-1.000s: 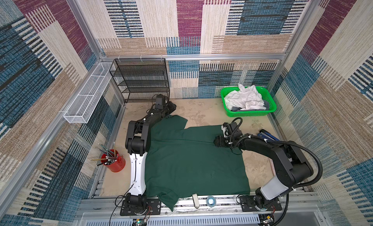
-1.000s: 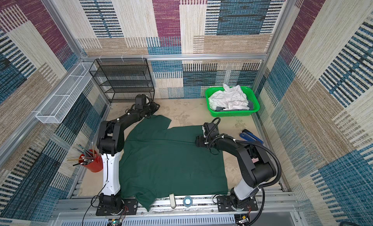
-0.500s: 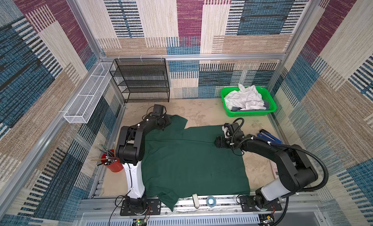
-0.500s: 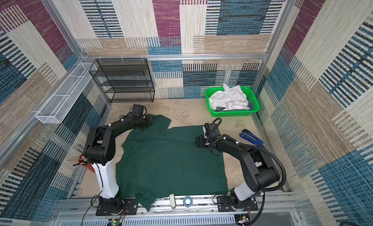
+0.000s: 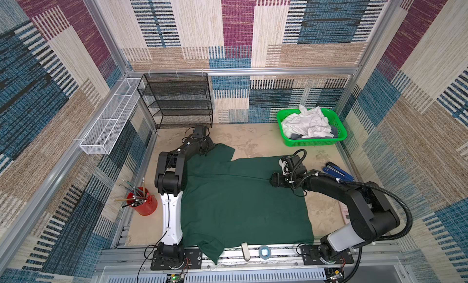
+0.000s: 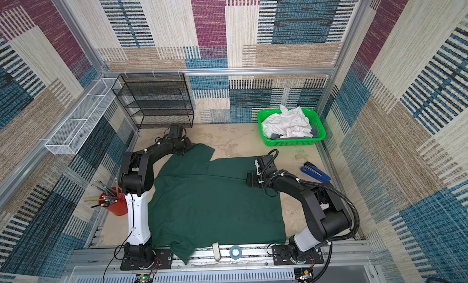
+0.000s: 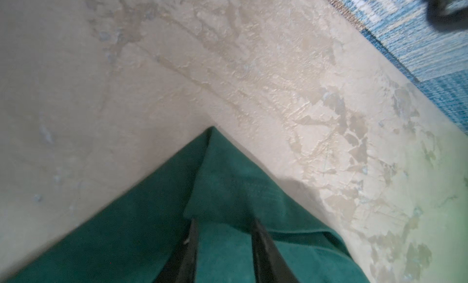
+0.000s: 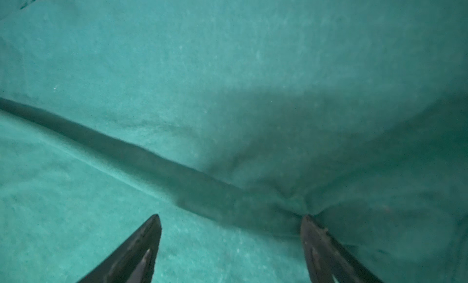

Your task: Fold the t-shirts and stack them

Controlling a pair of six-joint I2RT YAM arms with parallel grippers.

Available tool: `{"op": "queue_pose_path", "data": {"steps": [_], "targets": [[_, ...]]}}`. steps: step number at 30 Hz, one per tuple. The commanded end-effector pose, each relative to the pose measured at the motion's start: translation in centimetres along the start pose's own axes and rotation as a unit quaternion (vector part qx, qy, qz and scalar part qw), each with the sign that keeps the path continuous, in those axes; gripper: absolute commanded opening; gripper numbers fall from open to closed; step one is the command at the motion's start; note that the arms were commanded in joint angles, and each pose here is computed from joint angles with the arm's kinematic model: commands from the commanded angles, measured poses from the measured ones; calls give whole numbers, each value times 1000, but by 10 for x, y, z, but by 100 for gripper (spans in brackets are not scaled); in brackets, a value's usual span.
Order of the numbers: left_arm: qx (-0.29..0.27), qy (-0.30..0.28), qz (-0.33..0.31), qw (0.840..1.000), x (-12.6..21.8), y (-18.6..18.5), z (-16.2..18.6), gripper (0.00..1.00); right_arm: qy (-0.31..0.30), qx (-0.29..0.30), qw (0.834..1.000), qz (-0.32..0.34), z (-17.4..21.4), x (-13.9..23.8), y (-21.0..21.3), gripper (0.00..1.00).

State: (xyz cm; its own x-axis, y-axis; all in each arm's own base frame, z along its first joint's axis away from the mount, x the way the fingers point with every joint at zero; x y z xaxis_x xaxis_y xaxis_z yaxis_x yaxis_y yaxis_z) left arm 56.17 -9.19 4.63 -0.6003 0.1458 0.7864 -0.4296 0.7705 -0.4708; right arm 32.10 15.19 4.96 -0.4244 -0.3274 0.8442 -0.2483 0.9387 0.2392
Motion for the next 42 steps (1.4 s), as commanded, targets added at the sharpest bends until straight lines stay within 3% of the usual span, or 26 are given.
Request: {"op": "queue_pose_path", "data": {"steps": [1, 8, 17, 21, 25, 27, 30, 33, 38, 42], "targets": [[15, 3, 2, 1000, -4, 1, 2, 38, -5, 5, 1000, -9, -5, -2, 4, 87], [20, -14, 86, 996, -14, -26, -8, 38, 2, 6, 1000, -11, -1, -8, 3, 87], [21, -70, 204, 976, -16, -75, -35, 38, 8, 5, 1000, -11, 2, -10, 3, 87], [22, -78, 256, 963, -13, -98, -39, 38, 9, 3, 1000, -9, 4, -10, 2, 87], [19, -93, 343, 934, 12, -123, -40, 39, 5, 1, 1000, -12, 1, -7, 3, 87], [22, -87, 351, 932, 21, -123, -36, 39, -1, 1, 1000, -12, -1, -3, 4, 87], [27, -78, 330, 940, 37, -108, -23, 39, -11, 2, 1000, -7, -7, 4, 4, 87], [34, -53, 274, 960, 48, -77, -1, 38, -17, -2, 1000, 4, -10, 10, 2, 87], [18, 6, 102, 995, 64, 1, 49, 38, -20, -8, 1000, 14, -10, 14, -1, 87], [-16, 57, -46, 997, 79, 65, 81, 38, -14, -4, 1000, 11, -8, 9, -1, 87]]}}
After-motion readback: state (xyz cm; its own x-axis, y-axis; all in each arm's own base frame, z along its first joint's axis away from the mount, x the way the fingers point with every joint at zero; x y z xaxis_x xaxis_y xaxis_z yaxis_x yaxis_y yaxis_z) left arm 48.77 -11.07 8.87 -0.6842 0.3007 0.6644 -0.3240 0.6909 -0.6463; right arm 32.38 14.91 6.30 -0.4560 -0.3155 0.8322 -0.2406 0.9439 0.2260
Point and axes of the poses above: each gripper's point midway between its finger pads, its own x axis back along the fingers, its own y axis along the line the jaws close on, z = x × y, the point moved 1 cm from there along x, back along the fingers, and after that the axes turned 9 degrees about x, right-handed, at the moved point
